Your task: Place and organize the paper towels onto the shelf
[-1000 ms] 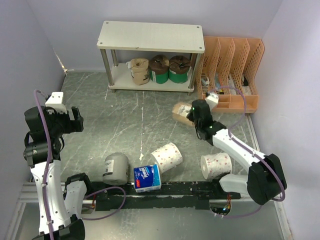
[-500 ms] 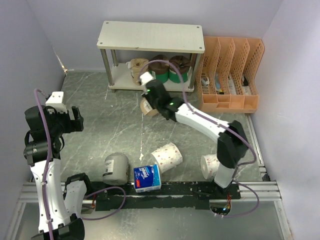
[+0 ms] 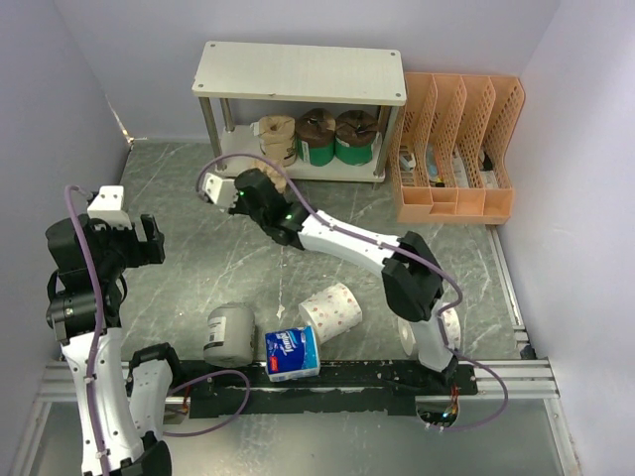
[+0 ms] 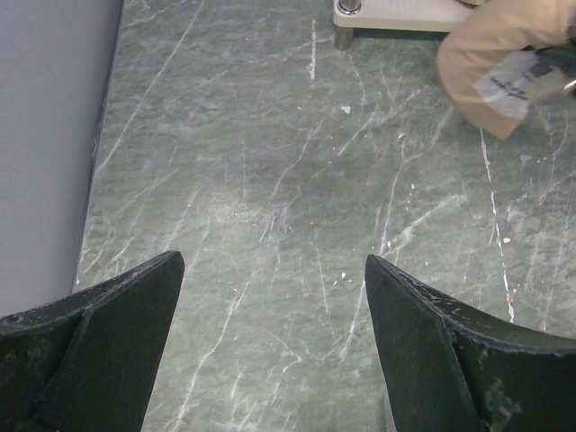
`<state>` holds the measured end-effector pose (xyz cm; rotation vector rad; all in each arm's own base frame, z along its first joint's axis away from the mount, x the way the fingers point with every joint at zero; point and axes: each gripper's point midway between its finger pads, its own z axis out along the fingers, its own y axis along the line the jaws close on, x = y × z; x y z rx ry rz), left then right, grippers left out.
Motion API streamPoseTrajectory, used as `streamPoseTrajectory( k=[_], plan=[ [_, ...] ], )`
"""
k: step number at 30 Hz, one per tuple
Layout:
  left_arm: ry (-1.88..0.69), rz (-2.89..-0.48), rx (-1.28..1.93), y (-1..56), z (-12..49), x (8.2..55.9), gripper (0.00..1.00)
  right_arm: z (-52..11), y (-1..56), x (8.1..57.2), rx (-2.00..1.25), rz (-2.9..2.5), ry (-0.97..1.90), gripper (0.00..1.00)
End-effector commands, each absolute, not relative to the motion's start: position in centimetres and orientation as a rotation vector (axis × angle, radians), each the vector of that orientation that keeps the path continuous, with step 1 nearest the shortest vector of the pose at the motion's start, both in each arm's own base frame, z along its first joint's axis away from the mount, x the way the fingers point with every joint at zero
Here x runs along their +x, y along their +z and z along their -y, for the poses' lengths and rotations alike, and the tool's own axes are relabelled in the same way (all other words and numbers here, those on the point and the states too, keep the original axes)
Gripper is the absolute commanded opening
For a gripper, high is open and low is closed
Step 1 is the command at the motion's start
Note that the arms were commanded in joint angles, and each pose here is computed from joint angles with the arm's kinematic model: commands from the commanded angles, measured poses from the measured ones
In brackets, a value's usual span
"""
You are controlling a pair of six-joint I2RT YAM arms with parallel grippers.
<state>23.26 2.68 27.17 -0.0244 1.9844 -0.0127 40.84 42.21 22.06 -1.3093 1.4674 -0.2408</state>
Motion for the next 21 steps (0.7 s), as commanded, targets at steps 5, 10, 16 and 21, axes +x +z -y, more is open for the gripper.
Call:
streamPoseTrajectory(
  k=[5, 10, 16, 21],
  plan=[
    [0.022, -1.936, -0.036, 28.5, -3.0, 22.8, 0.94, -47.1, 25.7, 42.8, -1.334, -1.079, -0.325, 0.00],
    [0.027, -1.925, -0.037, 28.7, -3.0, 22.6, 0.94, -47.7, 25.9, 45.3, -1.338, -0.955, -0.425, 0.00],
    [0.033, -1.917, -0.040, 28.9, -3.1, 22.5, 0.94, -47.5, 26.9, 48.2, -1.326, -0.862, -0.467, 0.00],
    [0.048, -1.905, -0.050, 29.0, -3.3, 22.3, 0.94, -47.4, 26.7, 50.5, -1.297, -0.876, -0.449, 0.00]
  ],
)
